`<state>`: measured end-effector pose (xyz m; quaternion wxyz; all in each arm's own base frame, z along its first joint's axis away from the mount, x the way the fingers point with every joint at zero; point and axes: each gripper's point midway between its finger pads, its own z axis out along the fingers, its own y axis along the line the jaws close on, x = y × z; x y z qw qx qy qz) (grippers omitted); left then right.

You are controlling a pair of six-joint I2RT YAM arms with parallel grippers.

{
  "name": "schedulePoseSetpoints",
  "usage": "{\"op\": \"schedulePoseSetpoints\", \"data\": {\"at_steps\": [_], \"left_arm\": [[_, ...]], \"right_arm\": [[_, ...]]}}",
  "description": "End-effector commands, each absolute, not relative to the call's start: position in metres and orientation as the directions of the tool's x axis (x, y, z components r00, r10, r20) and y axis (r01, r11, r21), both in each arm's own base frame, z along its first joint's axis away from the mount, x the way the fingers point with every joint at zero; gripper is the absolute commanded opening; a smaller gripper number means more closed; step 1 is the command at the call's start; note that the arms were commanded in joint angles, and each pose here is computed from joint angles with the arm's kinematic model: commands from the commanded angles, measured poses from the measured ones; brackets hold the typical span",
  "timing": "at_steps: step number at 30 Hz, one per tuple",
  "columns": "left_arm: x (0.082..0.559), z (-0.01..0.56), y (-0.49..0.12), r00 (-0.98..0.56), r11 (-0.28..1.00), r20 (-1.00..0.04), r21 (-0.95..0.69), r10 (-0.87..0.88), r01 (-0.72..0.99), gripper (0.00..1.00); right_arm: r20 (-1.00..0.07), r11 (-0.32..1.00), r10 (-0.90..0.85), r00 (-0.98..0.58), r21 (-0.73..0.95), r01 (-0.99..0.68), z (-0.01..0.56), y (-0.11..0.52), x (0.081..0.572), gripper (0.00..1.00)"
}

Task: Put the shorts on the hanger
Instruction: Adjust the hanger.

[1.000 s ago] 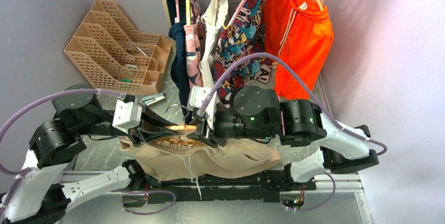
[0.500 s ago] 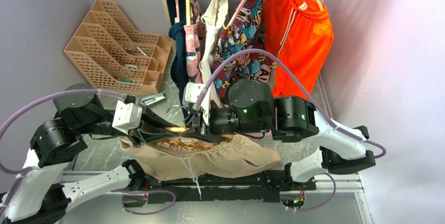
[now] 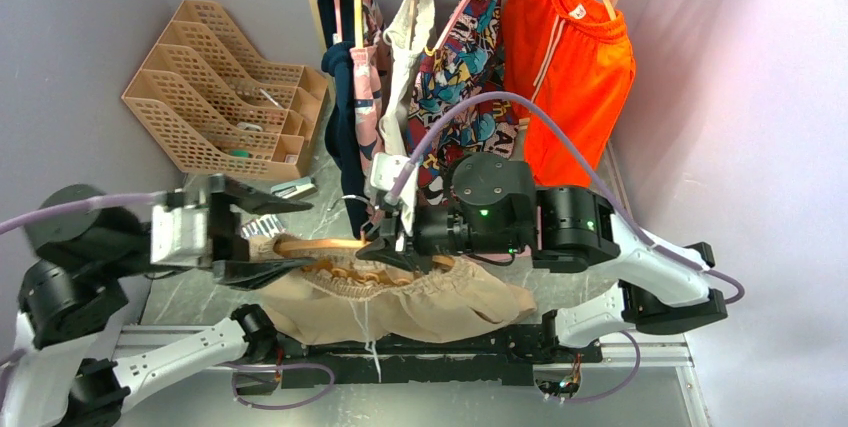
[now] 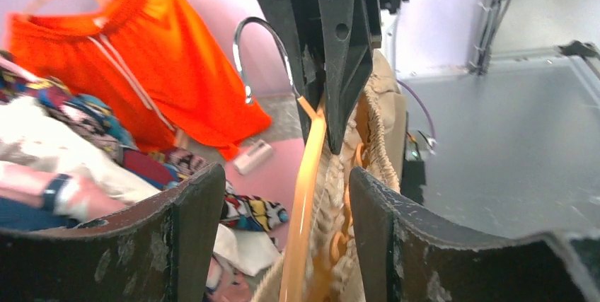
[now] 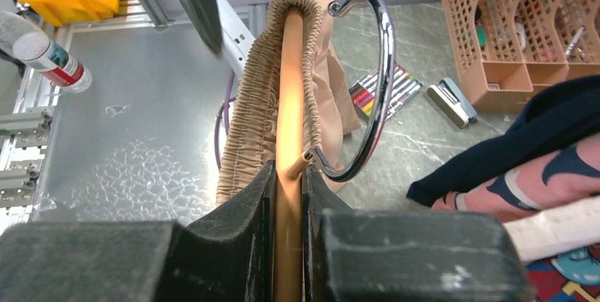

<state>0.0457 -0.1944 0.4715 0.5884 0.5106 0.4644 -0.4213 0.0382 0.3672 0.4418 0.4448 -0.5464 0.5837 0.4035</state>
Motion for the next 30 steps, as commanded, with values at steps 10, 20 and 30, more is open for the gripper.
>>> {"op": "schedulePoseSetpoints", "data": {"at_steps": [10,20,30], "left_arm": [[0.044,0.607,-0.067,0.580,0.674,-0.721,0.214,-0.379,0.707,0.70],[0.028,0.632,-0.028,0.627,0.734,-0.667,0.174,-0.402,0.656,0.69],[0.031,0.620,-0.030,0.614,0.735,-0.693,0.178,-0.378,0.654,0.69]], "right_arm": [[-0.954,0.132,0.293,0.063,-0.025,-0.991,0.660,0.271,0.035,0.00],[-0.972,0.187,0.221,0.080,-0.038,-0.982,0.626,0.285,0.047,0.00],[-0.972,-0.100,0.232,0.025,-0.050,-0.994,0.629,0.300,-0.003,0.00]]}}
